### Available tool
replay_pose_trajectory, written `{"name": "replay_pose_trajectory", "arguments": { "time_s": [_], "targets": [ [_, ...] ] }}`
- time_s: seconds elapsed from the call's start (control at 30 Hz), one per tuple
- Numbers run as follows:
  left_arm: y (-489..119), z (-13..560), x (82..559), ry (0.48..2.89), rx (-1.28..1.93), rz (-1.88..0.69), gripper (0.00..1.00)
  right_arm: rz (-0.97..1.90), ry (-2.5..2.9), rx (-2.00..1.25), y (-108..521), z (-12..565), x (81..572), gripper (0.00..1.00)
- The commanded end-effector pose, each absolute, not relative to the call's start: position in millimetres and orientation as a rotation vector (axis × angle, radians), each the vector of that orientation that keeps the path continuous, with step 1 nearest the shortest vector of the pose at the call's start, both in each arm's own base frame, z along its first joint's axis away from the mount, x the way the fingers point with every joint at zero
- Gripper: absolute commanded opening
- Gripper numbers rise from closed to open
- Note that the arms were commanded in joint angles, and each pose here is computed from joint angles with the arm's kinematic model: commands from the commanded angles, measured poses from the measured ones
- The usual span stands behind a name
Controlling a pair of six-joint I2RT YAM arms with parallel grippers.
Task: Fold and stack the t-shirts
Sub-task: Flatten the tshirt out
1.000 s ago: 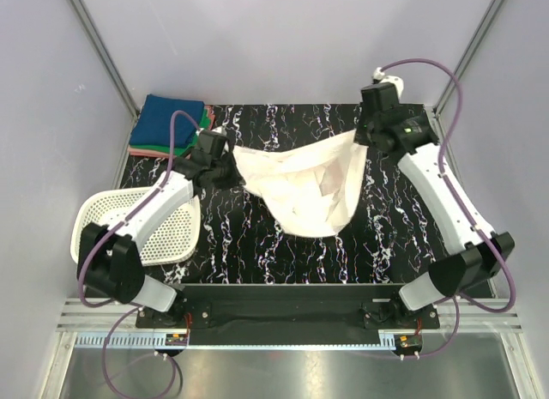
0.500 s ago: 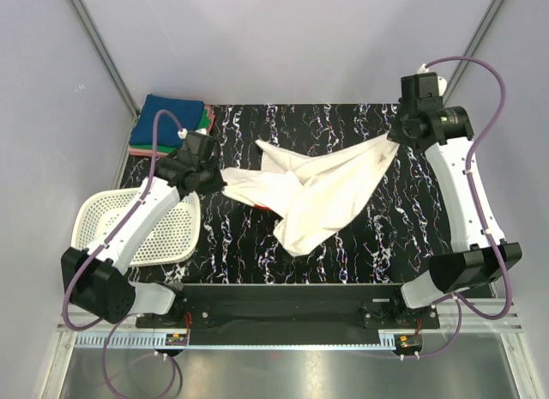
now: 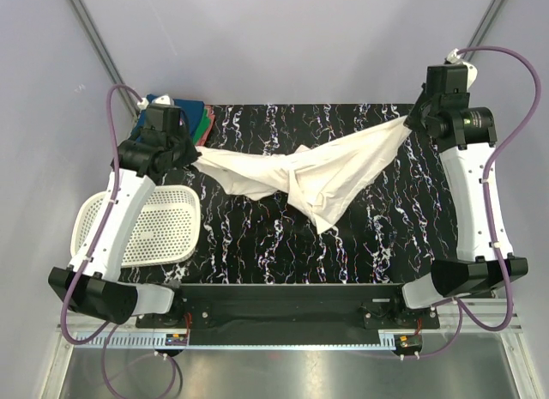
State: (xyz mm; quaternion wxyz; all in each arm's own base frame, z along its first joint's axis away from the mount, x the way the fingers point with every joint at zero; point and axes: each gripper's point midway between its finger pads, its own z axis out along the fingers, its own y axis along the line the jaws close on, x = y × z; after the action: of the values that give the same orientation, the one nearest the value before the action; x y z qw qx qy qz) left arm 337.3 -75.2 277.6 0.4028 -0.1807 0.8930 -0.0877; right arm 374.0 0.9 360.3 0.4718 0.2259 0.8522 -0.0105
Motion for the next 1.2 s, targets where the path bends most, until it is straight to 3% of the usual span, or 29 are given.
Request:
{"name": "replay_pose_trajectory", "arguments": {
  "time_s": [0.0,0.3,0.43,0.5,0.53,0.6,0.67,0.7,0.73,0.83,0.93,1.0,1.17],
  "targets": [
    [-71.0,311.6,338.9,2.169,-0.412,-0.233,0.0,-0.084,1.95,0.601,-22.0,395.2,378.8,0.0],
    [-118.0,312.1,303.0,2.155,-0.25,-0.585,0.0,-0.155,2.131,0.635,-32.2,354.0,363.7,0.01],
    [-139.4,228.7,264.7,2.321,-0.203,-0.683,0.0,-0.179,2.155,0.648,-35.5,339.6,358.8,0.04],
    [-149.9,201.2,247.1,2.377,-0.192,-0.701,0.0,-0.203,2.25,0.659,-33.8,298.6,350.9,0.05],
    [-154.0,192.5,238.3,2.389,-0.185,-0.727,0.0,-0.199,2.239,0.684,-35.4,292.0,348.4,0.08],
    [-163.3,150.6,213.7,2.487,-0.205,-0.778,0.01,-0.222,2.304,0.701,-36.9,256.5,340.7,0.22],
    [-164.9,134.7,199.3,2.507,-0.218,-0.81,0.09,-0.214,2.328,0.701,-35.3,248.4,344.1,0.27],
    [-162.8,120.2,191.0,2.535,-0.243,-0.81,0.18,-0.211,2.347,0.695,-33.5,247.2,344.8,0.32],
    [-161.4,117.7,188.7,2.535,-0.249,-0.807,0.39,-0.198,2.382,0.7,-29.8,243.1,343.6,0.37],
    [-156.8,125.2,193.6,2.527,-0.253,-0.763,0.57,-0.056,2.36,0.684,-12.3,258.0,349.2,0.47],
    [-147.2,137.5,217.4,2.533,-0.286,-0.623,0.63,0.187,2.302,0.573,23.1,272.2,357.7,0.53],
    [-131.7,126.3,228.8,2.602,-0.38,-0.509,0.62,0.438,2.338,0.421,73.6,260.5,353.7,0.53],
    [-126.8,131.2,260.0,2.518,-0.413,-0.532,0.62,0.676,2.37,-0.022,178.6,226.5,363.9,0.58]
  ]
}}
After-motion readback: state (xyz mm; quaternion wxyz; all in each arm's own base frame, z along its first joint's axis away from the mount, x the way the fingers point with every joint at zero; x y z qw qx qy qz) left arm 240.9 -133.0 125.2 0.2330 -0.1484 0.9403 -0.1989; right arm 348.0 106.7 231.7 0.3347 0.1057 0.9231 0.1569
